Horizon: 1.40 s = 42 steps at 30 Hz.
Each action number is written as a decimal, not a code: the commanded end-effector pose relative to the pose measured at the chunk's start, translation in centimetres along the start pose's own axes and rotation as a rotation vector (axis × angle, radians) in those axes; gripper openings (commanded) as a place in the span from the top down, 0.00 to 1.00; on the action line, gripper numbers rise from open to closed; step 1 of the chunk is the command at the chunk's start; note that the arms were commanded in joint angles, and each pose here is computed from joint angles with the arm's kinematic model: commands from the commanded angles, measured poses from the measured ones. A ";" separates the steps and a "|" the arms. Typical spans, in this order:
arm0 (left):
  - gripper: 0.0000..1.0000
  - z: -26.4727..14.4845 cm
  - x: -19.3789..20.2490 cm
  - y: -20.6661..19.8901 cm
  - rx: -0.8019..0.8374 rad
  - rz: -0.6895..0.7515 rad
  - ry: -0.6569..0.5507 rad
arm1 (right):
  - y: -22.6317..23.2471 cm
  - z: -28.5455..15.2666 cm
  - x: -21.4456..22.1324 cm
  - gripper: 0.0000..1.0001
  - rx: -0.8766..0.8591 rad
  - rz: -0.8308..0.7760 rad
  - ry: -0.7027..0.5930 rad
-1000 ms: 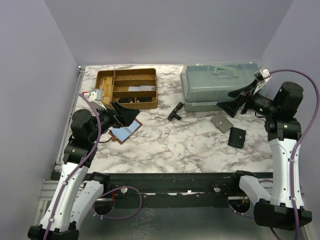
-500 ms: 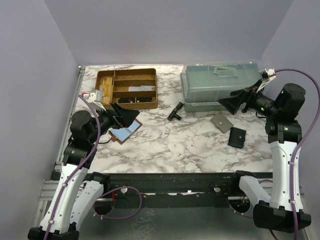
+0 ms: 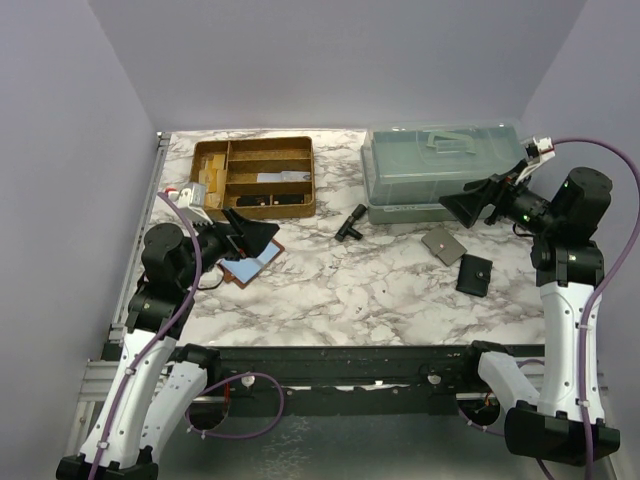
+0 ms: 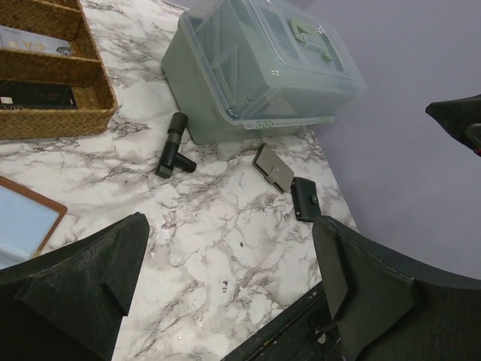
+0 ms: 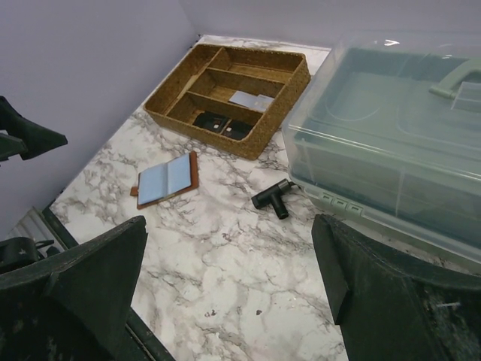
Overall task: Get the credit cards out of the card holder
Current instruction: Reset both arms
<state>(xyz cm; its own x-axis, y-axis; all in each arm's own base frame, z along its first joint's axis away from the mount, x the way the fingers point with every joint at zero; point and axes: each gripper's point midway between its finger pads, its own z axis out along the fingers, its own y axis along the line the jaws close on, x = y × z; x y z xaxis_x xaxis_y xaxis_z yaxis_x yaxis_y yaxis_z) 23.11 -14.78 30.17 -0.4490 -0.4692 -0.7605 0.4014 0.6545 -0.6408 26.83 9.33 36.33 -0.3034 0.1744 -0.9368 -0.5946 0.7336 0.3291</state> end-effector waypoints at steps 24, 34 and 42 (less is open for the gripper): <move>0.01 0.0 0.9 1.1 -0.023 0.001 0.010 | -1.2 -0.3 0.5 0.01 0.050 -0.008 -0.013; 0.01 0.0 1.1 1.2 -0.026 -0.002 0.012 | -1.2 -0.3 0.6 0.01 0.051 -0.007 -0.013; 0.01 0.0 1.1 1.2 -0.025 0.000 0.011 | -1.3 -0.4 0.6 0.01 0.054 -0.007 -0.014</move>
<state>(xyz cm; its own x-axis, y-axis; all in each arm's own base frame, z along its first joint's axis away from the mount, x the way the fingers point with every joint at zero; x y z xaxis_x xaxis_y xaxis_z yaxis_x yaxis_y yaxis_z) 23.08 -14.77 28.68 -0.4738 -0.4632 -0.7490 0.3799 0.6598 -0.6484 26.97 8.73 35.21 -0.3192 0.1840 -0.9297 -0.5675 0.7486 0.3430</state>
